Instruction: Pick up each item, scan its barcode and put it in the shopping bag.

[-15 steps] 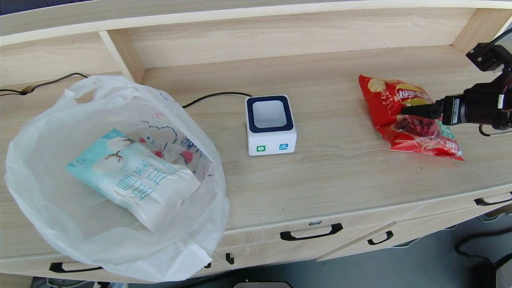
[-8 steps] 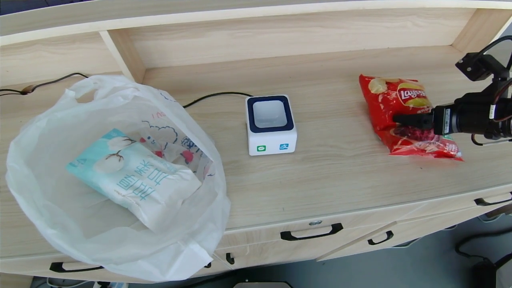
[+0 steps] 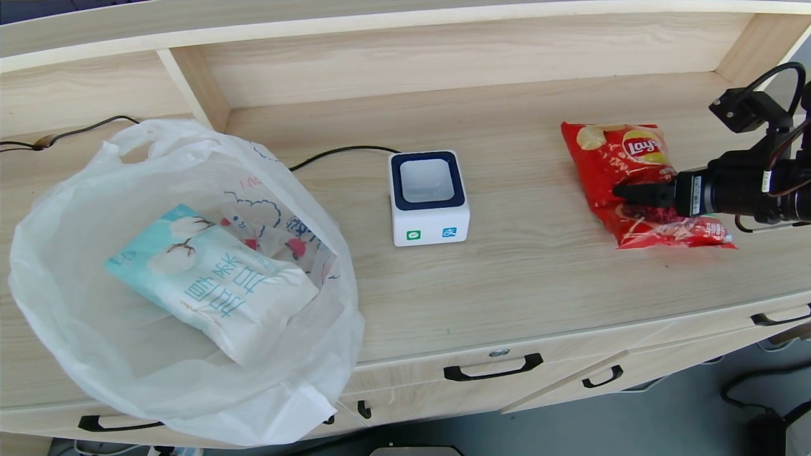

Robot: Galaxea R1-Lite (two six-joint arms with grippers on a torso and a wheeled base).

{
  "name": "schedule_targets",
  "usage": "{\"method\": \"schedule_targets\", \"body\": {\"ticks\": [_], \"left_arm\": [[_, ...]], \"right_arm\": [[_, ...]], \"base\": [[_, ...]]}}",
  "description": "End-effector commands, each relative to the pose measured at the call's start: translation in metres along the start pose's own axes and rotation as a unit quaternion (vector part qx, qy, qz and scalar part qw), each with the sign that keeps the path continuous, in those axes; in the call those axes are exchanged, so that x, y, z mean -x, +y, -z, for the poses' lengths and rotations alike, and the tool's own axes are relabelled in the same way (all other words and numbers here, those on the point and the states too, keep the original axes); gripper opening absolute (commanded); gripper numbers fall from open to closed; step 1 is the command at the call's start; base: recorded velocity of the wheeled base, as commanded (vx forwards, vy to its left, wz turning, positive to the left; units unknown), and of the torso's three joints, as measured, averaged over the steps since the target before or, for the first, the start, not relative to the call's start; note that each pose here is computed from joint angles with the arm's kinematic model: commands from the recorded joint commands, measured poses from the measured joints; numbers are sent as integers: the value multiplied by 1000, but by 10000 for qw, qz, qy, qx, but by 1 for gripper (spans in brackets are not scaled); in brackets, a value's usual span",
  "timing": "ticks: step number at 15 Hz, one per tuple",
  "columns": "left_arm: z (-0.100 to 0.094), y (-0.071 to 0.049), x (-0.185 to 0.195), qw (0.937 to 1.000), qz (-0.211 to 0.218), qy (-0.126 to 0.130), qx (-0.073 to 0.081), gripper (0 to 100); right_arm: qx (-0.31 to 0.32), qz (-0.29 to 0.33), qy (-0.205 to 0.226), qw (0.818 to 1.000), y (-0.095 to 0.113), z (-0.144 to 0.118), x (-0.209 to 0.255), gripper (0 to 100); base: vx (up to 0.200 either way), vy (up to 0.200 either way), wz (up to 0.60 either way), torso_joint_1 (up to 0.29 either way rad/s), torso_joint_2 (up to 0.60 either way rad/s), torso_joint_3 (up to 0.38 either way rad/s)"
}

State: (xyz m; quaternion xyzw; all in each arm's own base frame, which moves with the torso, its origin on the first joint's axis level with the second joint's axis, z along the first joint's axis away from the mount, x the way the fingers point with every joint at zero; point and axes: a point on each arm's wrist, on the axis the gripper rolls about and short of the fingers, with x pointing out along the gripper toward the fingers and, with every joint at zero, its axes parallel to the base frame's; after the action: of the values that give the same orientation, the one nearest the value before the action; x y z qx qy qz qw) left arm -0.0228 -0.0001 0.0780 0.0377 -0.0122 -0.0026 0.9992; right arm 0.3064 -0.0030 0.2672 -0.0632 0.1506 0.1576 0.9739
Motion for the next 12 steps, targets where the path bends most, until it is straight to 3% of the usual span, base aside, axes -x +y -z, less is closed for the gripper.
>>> {"method": "schedule_targets", "body": {"ticks": [1, 8, 12], "left_arm": [[0, 0, 0, 10000, 0, 6, 1, 100], [0, 0, 0, 10000, -7, 7, 8, 100], [0, 0, 0, 10000, -7, 7, 8, 100]], "right_arm": [[-26, -9, 55, 10000, 1, 3, -1, 0], [169, -67, -469, 9987, 16, -19, 33, 0], [-317, -443, -1076, 9927, 53, -29, 98, 0]], "base": [[0, 0, 0, 0, 0, 0], [0, 0, 0, 0, 0, 0], [0, 0, 0, 0, 0, 0]]}}
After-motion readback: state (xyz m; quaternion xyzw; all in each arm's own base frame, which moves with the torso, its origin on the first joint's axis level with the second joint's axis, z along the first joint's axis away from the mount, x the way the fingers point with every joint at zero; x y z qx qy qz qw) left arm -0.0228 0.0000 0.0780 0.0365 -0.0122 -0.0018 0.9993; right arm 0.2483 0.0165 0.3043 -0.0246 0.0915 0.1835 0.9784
